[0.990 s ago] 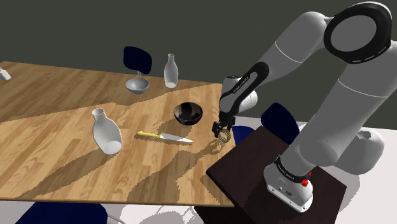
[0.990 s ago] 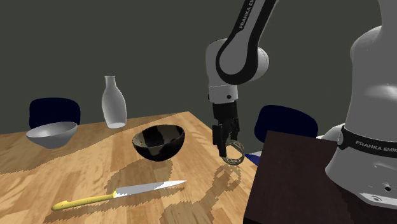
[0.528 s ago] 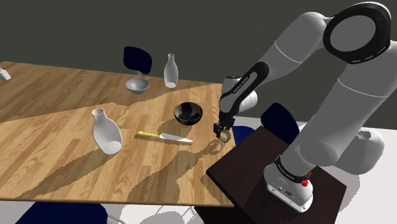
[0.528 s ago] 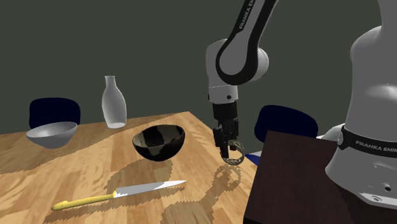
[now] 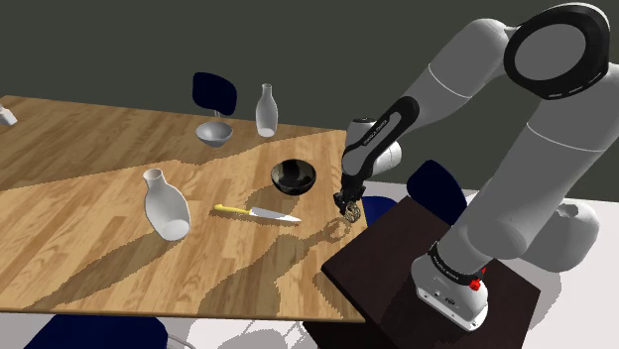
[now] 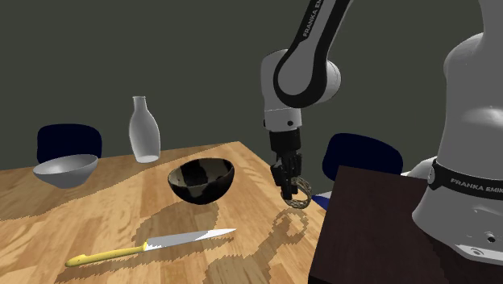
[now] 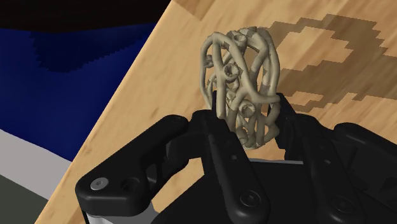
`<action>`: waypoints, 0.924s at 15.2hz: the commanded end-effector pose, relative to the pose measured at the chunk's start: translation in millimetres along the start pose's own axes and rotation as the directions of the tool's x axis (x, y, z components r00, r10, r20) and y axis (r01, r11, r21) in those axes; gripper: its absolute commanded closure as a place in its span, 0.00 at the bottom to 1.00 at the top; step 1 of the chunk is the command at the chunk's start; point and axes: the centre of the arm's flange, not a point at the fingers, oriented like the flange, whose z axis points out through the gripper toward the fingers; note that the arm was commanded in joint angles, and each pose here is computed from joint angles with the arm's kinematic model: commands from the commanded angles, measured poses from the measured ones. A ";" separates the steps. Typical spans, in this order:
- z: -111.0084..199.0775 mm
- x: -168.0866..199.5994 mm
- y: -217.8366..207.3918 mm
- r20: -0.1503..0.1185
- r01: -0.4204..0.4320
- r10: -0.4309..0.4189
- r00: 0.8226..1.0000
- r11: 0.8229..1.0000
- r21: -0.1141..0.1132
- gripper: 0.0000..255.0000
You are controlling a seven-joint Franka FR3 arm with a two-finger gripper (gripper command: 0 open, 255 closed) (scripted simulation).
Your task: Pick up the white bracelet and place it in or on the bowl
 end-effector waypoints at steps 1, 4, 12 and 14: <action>0.0 0.0 0.0 0.000 0.000 0.000 1.000 1.000 0.000 1.00; -15.5 -2.9 -1.1 0.000 0.000 0.000 1.000 1.000 0.000 1.00; -56.9 -10.8 -3.8 0.000 0.000 0.000 1.000 1.000 0.000 1.00; -67.2 -12.8 -4.4 0.000 0.000 0.000 1.000 1.000 0.000 1.00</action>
